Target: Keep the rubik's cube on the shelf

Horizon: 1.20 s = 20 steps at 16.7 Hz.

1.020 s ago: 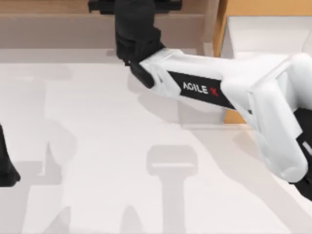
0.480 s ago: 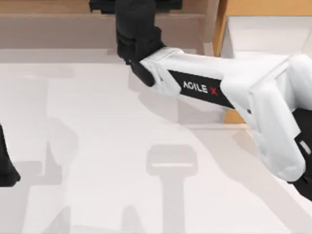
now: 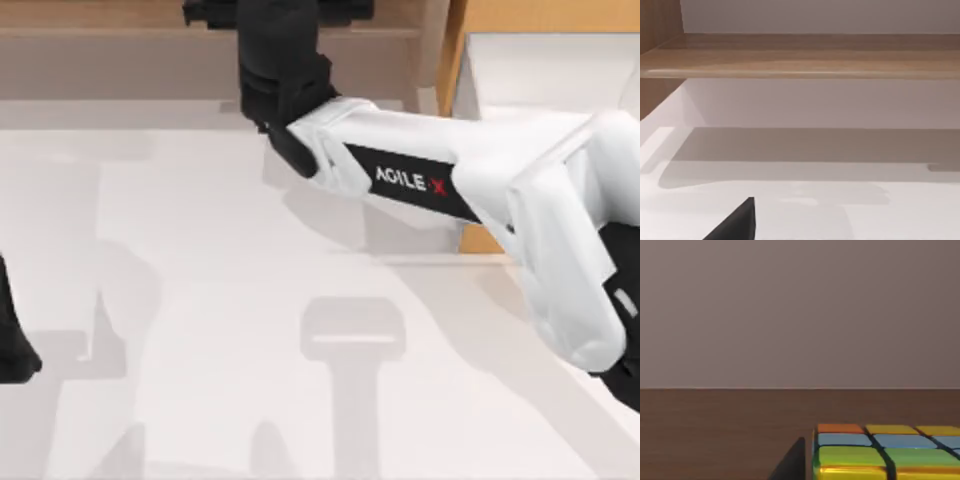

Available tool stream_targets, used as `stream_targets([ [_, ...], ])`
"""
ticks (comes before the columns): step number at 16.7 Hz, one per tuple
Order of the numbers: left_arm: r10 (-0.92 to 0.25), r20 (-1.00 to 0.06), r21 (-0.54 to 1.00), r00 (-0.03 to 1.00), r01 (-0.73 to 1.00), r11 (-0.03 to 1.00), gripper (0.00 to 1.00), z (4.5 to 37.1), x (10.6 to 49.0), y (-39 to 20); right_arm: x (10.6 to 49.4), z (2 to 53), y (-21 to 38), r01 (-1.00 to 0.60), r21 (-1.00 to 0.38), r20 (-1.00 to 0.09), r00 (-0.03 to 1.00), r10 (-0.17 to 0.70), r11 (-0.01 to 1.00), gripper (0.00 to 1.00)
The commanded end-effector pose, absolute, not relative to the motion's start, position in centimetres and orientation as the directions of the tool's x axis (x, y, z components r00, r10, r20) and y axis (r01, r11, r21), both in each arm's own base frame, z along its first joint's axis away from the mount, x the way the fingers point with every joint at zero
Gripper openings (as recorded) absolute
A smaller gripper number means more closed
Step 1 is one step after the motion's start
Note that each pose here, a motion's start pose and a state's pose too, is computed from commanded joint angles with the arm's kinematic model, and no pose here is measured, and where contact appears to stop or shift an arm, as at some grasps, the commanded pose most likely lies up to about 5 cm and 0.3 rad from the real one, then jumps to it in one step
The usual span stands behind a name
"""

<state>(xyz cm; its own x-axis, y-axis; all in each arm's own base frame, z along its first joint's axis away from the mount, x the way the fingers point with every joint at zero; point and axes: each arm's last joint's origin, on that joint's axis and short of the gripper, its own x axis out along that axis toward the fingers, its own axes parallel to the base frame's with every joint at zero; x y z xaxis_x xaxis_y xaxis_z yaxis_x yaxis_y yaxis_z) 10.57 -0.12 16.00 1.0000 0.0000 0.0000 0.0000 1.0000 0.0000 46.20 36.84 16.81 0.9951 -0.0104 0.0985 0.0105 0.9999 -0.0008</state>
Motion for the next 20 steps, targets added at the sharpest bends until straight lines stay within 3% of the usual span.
stream_targets([
  [2,0.0,0.0,0.0,1.0,0.0,1.0,1.0,16.0,10.6,-0.1,46.2,16.8,36.8,0.01,-0.001,0.098,0.995,-0.01,1.0,0.98],
  [3,0.0,0.0,0.0,1.0,0.0,1.0,1.0,16.0,10.6,-0.1,46.2,16.8,36.8,0.01,-0.001,0.098,0.995,-0.01,1.0,1.0],
  [13,0.0,0.0,0.0,1.0,0.0,1.0,1.0,16.0,10.6,-0.1,46.0,16.8,37.0,0.006,-0.009,0.101,0.995,-0.005,1.0,1.0],
  [20,0.0,0.0,0.0,1.0,0.0,1.0,1.0,16.0,10.6,-0.1,42.7,16.9,35.3,-0.018,-0.256,0.167,0.984,0.063,0.966,1.0],
])
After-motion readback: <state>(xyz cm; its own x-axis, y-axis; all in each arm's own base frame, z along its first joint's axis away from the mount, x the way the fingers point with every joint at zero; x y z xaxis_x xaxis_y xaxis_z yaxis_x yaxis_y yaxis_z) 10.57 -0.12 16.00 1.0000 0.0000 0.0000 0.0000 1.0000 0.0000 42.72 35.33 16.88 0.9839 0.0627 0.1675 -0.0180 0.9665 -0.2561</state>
